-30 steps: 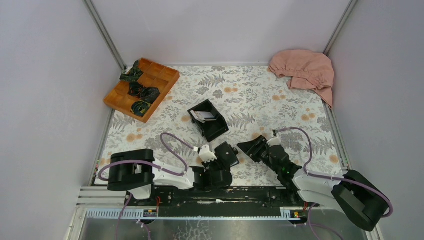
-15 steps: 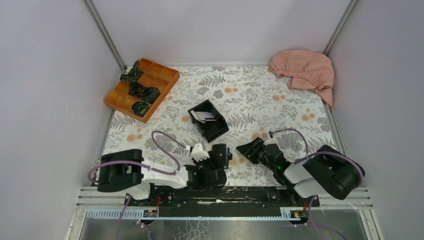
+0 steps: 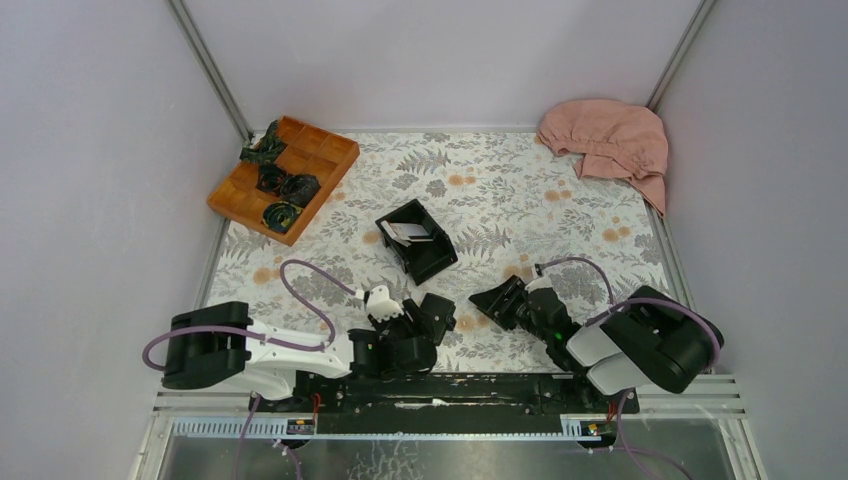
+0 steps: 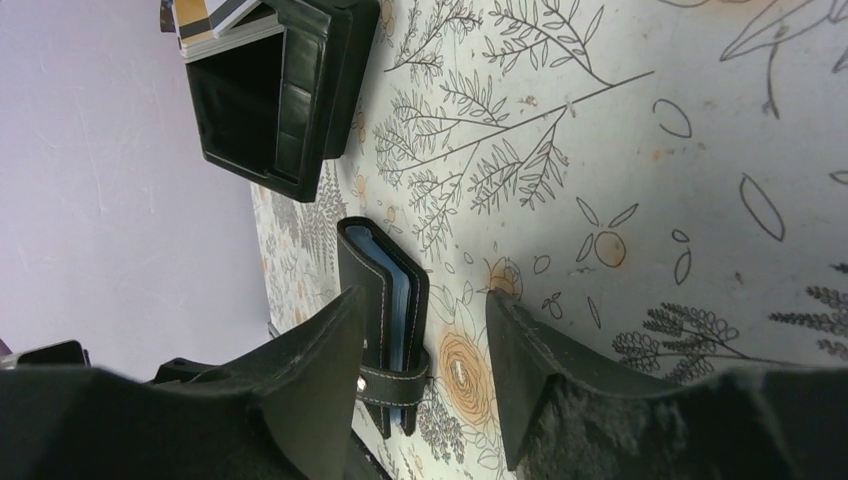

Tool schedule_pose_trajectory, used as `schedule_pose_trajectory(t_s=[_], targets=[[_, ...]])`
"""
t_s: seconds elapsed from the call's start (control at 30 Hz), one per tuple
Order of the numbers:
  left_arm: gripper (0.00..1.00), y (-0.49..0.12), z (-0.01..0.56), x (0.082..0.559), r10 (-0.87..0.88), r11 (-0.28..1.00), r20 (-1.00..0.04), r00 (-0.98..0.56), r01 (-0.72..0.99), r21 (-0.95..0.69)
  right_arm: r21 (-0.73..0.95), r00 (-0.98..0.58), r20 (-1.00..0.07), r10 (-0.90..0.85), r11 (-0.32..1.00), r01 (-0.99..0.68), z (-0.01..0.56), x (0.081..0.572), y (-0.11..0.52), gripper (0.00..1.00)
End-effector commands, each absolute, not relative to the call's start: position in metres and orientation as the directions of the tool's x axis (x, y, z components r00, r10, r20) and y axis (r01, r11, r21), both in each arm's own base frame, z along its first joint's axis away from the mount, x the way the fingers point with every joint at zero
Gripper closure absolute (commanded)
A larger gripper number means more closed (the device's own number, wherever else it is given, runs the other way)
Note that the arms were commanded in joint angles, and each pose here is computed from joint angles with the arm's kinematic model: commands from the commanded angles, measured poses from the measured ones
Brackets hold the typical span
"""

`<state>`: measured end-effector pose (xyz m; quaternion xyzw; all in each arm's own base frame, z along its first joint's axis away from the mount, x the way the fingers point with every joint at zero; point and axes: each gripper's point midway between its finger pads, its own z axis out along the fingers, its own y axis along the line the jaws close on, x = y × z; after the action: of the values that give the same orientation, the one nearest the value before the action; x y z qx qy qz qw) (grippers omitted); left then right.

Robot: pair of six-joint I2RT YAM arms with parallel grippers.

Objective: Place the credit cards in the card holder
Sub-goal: Close the card holder at the center of the board.

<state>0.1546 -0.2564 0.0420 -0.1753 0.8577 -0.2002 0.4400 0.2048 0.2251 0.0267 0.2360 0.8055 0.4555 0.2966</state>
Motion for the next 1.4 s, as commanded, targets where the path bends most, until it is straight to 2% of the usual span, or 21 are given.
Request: schedule_pose_trajectory(t_s=[0.0,0.2,0.37,0.7,1.37], targets=[[0.35,-0.244,0.05,0.162,-0.44,0.885,-0.74,-0.508,-0.106,-0.453,0.84,-0.732,-0.286,0.618,0.53,0.118,0.015,0.188,0.215,0.44],[0.35,-0.232,0.04,0.162,-0.438,0.89,-0.751,-0.494,-0.123,-0.438,0.822,-0.739,-0.317,0.594,0.561,0.098,0.022,0.18,0.219,0.4],[0.36,-0.225,0.029,0.163,-0.423,0.899,-0.767,-0.483,-0.117,-0.422,0.825,-0.756,-0.301,0.58,0.557,0.099,0.02,0.169,0.228,0.4],[0.38,-0.219,0.019,0.163,-0.424,0.896,-0.768,-0.48,-0.096,-0.434,0.852,-0.778,-0.239,0.581,0.51,0.12,0.013,0.153,0.251,0.41],[0.42,-0.225,-0.001,0.156,-0.369,0.916,-0.76,-0.535,-0.073,-0.394,0.864,-0.771,-0.186,0.609,0.475,0.168,-0.003,0.15,0.265,0.46]])
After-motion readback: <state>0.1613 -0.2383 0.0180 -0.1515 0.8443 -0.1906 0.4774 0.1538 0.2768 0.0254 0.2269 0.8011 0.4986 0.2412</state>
